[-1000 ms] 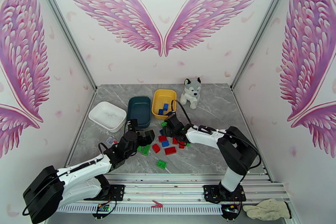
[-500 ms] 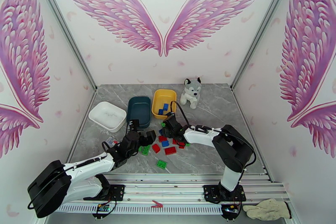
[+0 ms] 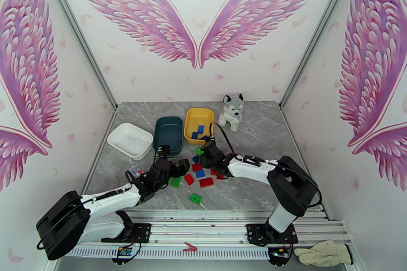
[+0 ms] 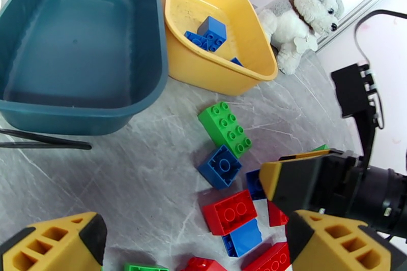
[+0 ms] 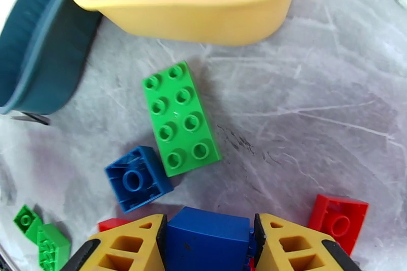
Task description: Sort the legos into containers by color
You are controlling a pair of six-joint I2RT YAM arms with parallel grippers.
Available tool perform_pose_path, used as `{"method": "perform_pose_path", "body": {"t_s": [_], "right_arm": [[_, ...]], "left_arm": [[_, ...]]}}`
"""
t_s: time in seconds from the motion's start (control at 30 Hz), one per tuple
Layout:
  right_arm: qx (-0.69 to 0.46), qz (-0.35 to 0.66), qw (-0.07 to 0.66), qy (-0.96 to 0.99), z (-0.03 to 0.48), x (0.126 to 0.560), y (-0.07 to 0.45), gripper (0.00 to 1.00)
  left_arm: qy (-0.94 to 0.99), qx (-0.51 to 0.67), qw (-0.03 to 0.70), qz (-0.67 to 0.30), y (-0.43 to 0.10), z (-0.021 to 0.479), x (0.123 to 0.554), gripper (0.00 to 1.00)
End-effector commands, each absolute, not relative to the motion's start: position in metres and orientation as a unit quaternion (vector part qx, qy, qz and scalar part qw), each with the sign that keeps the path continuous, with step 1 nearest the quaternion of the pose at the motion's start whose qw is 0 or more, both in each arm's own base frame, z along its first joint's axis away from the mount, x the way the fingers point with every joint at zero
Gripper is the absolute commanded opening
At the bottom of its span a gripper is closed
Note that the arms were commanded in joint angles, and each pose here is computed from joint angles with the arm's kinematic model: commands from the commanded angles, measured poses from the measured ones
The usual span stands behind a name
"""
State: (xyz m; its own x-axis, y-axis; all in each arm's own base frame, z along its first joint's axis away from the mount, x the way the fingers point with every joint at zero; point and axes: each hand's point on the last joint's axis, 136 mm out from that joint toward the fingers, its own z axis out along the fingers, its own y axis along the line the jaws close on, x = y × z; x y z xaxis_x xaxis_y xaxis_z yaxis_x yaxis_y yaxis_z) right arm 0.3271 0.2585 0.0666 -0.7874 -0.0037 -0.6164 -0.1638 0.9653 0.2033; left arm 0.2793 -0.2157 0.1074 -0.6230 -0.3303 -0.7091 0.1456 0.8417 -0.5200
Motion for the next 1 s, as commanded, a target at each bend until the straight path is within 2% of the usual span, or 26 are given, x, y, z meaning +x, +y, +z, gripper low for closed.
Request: {"method": "perform_pose_path", "body": {"t_s": [0.0,0.23,0.43,0.6,0.73,0.8,0.97], "right_arm": [[-0.044,0.118,0.344,0.931,0.087,0.325,0.252,0.41],[-0.052,0.091,0.384,0.918,0.130,0.349,0.252,0.40],[-0.052,0.068,0.396,0.914,0.160,0.400,0.261,0.39],[-0.044,0.064,0.392,0.917,0.167,0.444,0.270,0.39],[-0.041,0.070,0.381,0.921,0.163,0.471,0.277,0.47],[-0.049,0.076,0.370,0.925,0.160,0.480,0.282,0.57],[-0.058,0.085,0.365,0.925,0.166,0.475,0.284,0.65]], "left_arm": [[0.843,-0.049,0.449,-0.292,-0.227,0.133,0.291,0.99],[0.832,-0.043,0.462,-0.305,-0.225,0.170,0.316,0.99],[0.822,-0.053,0.481,-0.301,-0.204,0.204,0.341,0.99],[0.827,-0.064,0.476,-0.293,-0.188,0.208,0.360,0.99],[0.834,-0.062,0.469,-0.285,-0.186,0.203,0.363,0.98],[0.835,-0.058,0.465,-0.287,-0.187,0.199,0.360,0.98],[0.838,-0.046,0.463,-0.285,-0.192,0.192,0.344,0.97]]}}
